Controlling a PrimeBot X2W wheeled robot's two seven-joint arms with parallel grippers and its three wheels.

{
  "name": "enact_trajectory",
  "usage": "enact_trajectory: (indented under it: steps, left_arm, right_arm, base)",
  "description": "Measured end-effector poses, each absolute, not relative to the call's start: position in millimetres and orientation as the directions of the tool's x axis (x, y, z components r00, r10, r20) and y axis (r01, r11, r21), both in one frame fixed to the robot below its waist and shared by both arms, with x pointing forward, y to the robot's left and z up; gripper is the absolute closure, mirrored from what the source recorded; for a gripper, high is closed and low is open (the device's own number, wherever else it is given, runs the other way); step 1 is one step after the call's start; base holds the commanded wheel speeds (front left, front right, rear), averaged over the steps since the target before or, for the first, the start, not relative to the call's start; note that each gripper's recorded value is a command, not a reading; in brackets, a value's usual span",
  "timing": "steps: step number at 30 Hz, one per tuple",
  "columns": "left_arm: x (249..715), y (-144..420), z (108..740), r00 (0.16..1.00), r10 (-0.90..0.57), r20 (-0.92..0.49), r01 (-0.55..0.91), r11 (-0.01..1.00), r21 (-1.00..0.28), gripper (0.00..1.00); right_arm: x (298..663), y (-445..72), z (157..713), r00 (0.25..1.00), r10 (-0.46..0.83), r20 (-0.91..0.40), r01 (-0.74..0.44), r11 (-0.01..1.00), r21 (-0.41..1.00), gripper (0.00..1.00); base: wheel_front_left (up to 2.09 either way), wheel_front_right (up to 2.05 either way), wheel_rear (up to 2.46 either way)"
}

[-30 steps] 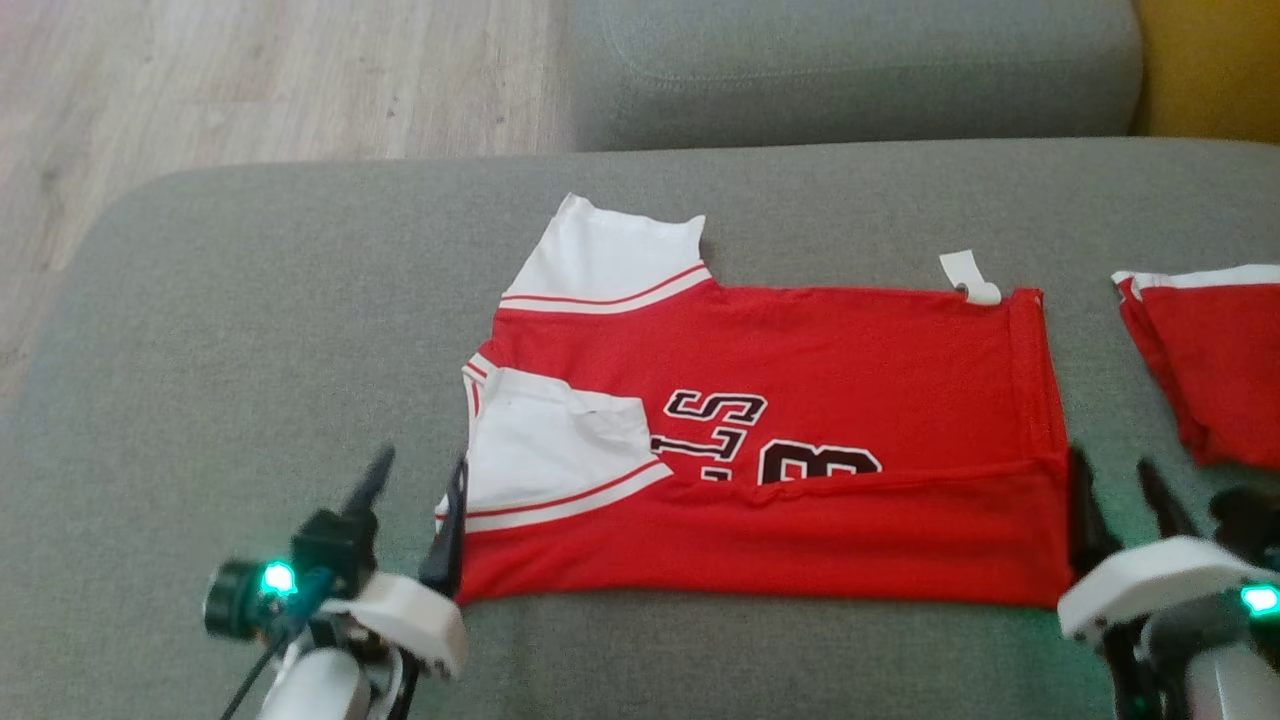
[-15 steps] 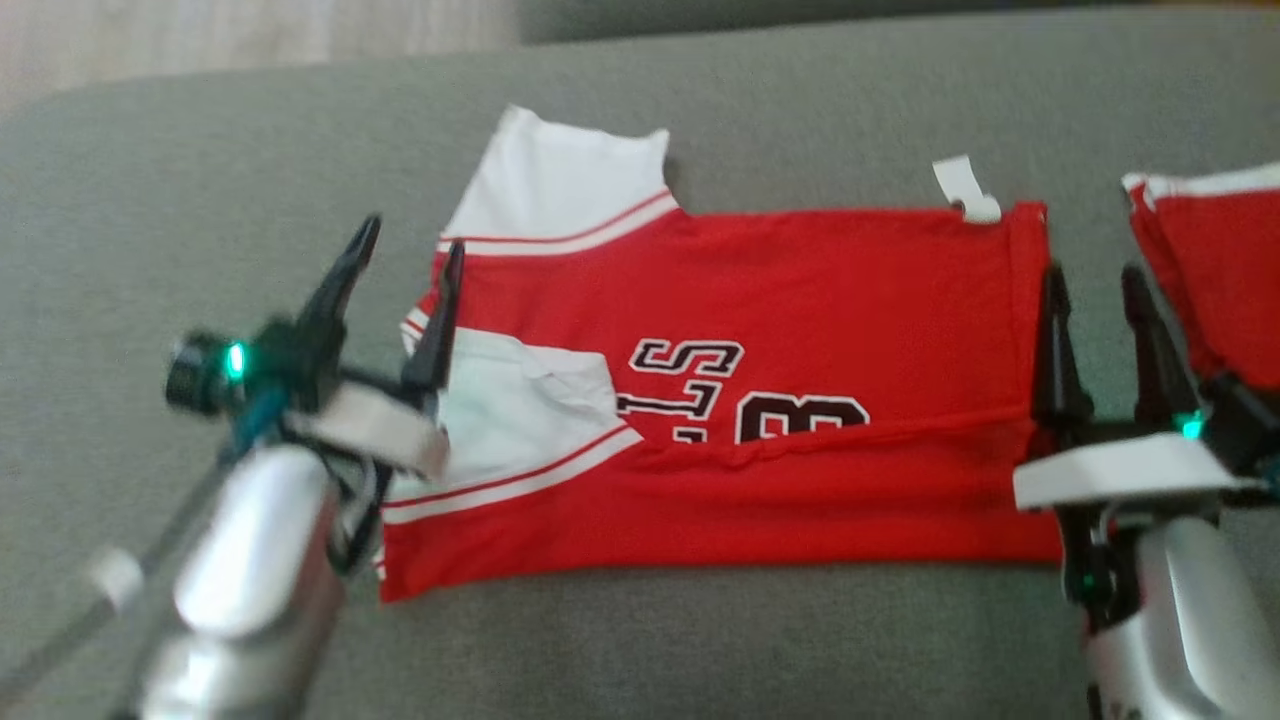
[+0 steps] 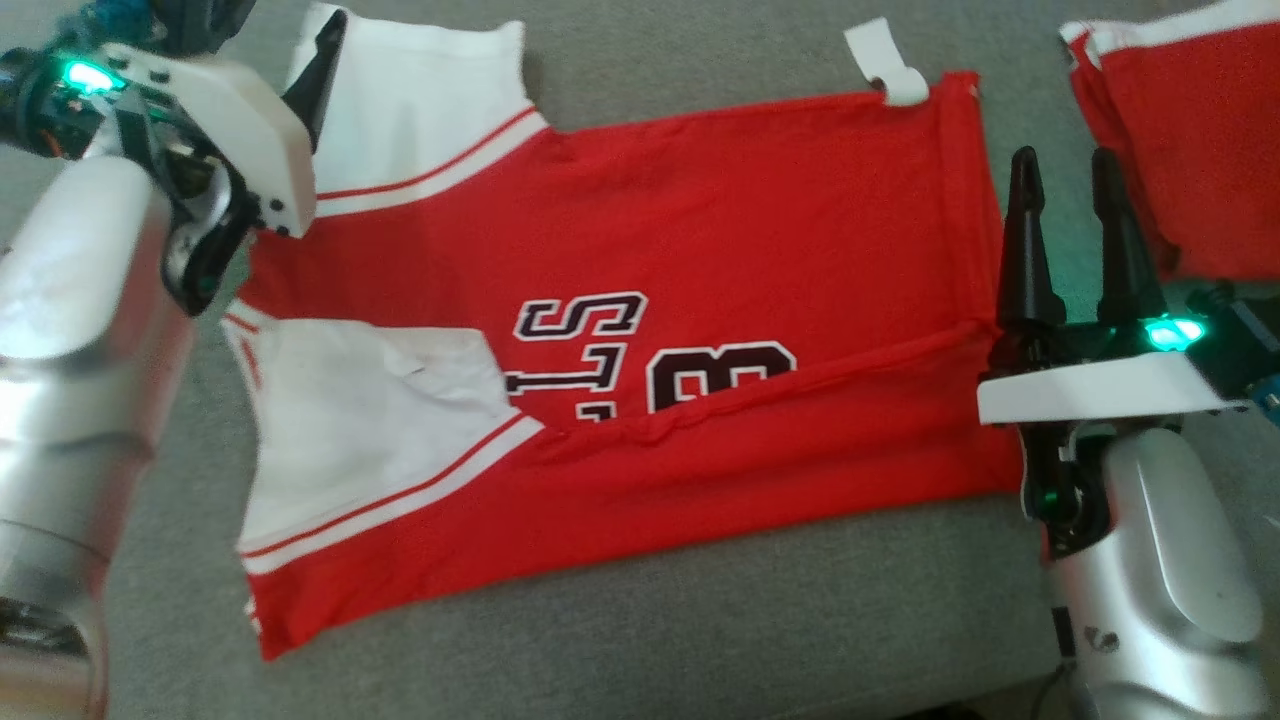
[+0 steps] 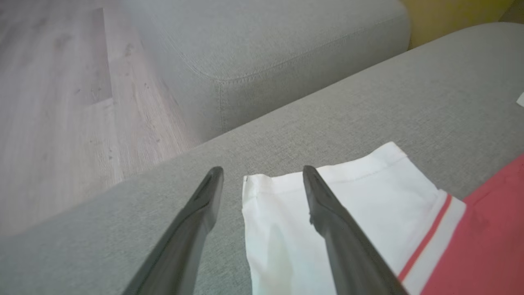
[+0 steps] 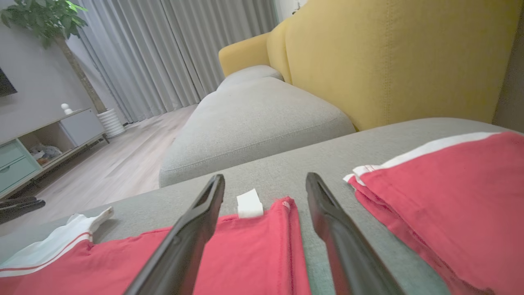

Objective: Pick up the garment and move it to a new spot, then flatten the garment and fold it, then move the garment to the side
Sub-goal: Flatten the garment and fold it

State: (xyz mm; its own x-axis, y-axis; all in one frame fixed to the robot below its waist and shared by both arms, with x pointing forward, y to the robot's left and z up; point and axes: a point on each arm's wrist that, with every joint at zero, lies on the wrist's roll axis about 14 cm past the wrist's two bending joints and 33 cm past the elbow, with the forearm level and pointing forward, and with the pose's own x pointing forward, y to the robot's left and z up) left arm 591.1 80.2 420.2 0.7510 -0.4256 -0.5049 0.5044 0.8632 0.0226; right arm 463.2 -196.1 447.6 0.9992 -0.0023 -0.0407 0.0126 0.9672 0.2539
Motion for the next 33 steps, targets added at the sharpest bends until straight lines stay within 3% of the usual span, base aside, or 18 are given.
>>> enact_trajectory:
  steps: [6, 21, 22, 23, 24, 25, 33]
  left_arm:
    - [595.7, 80.6, 382.7, 0.665, -0.416, -0.62, 0.516, 0.857, -0.021, 0.0]
    - [603.8, 80.5, 354.9, 0.611, -0.415, -0.674, 0.504, 0.861, -0.073, 0.0]
    - [603.5, 80.5, 353.9, 0.609, -0.417, -0.675, 0.497, 0.864, -0.085, 0.11]
    - [603.5, 80.5, 353.9, 0.609, -0.417, -0.675, 0.497, 0.864, -0.085, 0.47]
    - [602.3, 80.1, 352.4, 0.603, -0.419, -0.678, 0.489, 0.866, -0.1, 0.77]
    - [601.3, 79.3, 351.8, 0.6, -0.424, -0.679, 0.486, 0.867, -0.112, 1.0]
    - [595.8, 74.7, 369.2, 0.646, -0.46, -0.609, 0.479, 0.866, -0.146, 1.0]
  right_arm:
    - [457.7, -207.5, 434.9, 0.996, -0.031, -0.08, 0.05, 0.966, 0.253, 0.0]
    - [452.9, -226.0, 427.9, 0.992, -0.084, -0.098, 0.106, 0.962, 0.253, 0.0]
    - [453.2, -225.7, 427.2, 0.992, -0.083, -0.1, 0.106, 0.962, 0.253, 0.0]
    - [453.2, -225.7, 427.2, 0.992, -0.083, -0.1, 0.106, 0.962, 0.253, 0.0]
    - [453.6, -225.2, 426.4, 0.992, -0.082, -0.101, 0.105, 0.962, 0.254, 0.0]
    - [454.1, -225.2, 425.7, 0.991, -0.082, -0.102, 0.105, 0.961, 0.254, 0.0]
    - [459.3, -210.3, 422.9, 0.993, -0.028, -0.11, 0.049, 0.982, 0.184, 0.0]
  base:
    - [0.0, 0.0, 0.0]
    - [0.0, 0.0, 0.0]
    - [0.0, 0.0, 0.0]
    - [0.0, 0.0, 0.0]
    - [0.0, 0.0, 0.0]
    - [0.0, 0.0, 0.0]
    - [0.0, 0.0, 0.0]
